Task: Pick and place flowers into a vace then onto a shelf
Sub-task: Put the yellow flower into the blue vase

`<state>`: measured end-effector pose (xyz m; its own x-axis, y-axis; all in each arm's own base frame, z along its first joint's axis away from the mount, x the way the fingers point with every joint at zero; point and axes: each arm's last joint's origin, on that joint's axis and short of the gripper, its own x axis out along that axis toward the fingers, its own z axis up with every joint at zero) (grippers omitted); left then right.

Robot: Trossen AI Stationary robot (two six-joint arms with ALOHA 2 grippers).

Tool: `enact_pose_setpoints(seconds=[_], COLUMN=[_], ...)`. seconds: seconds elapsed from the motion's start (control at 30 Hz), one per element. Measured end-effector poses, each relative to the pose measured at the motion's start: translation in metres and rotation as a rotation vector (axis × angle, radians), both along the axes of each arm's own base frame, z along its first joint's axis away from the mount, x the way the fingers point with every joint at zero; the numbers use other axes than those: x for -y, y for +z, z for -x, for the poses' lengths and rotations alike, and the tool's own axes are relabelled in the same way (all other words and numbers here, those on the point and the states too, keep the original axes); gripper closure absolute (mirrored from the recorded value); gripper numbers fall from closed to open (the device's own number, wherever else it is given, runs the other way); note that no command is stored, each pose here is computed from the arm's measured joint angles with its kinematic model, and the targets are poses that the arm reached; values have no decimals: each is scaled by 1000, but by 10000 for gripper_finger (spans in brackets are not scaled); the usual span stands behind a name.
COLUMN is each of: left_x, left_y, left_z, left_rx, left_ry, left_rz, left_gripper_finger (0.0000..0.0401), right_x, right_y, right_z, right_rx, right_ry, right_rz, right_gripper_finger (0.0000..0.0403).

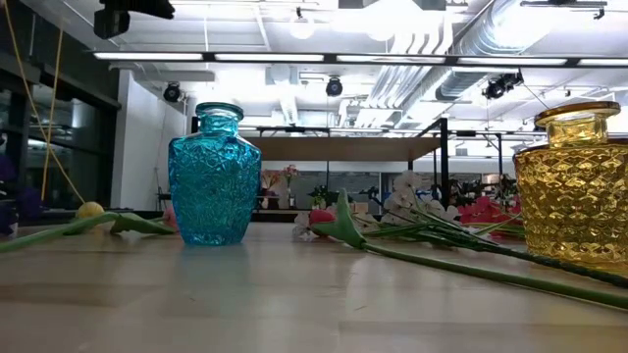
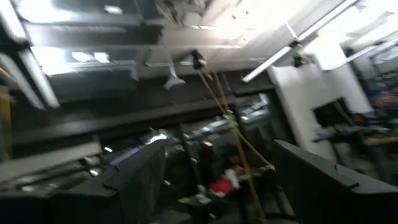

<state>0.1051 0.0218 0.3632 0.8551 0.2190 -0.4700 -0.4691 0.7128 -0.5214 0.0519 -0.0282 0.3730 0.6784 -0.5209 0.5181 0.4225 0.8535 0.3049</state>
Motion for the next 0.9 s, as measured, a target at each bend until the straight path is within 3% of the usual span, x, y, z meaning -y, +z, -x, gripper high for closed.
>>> enact_pose_setpoints(seconds=[0.3,0.7,0.9], left_x=[0,0,0], left_y=[1,1,1], left_z=[-3,-3,-3], left_rx=[-9,-13,-16], left_ry=[-11,-12,-12], left_rz=[11,2,4], left_gripper_finger=[329,329,329], right_x=[8,8,9], right_y=[5,7,10], right_z=[-18,-18,-15], right_rx=[-64,-43,-3], right_ry=[-49,-44,-99], right_rz=[-9,5,-10], right_gripper_finger=[116,116,116])
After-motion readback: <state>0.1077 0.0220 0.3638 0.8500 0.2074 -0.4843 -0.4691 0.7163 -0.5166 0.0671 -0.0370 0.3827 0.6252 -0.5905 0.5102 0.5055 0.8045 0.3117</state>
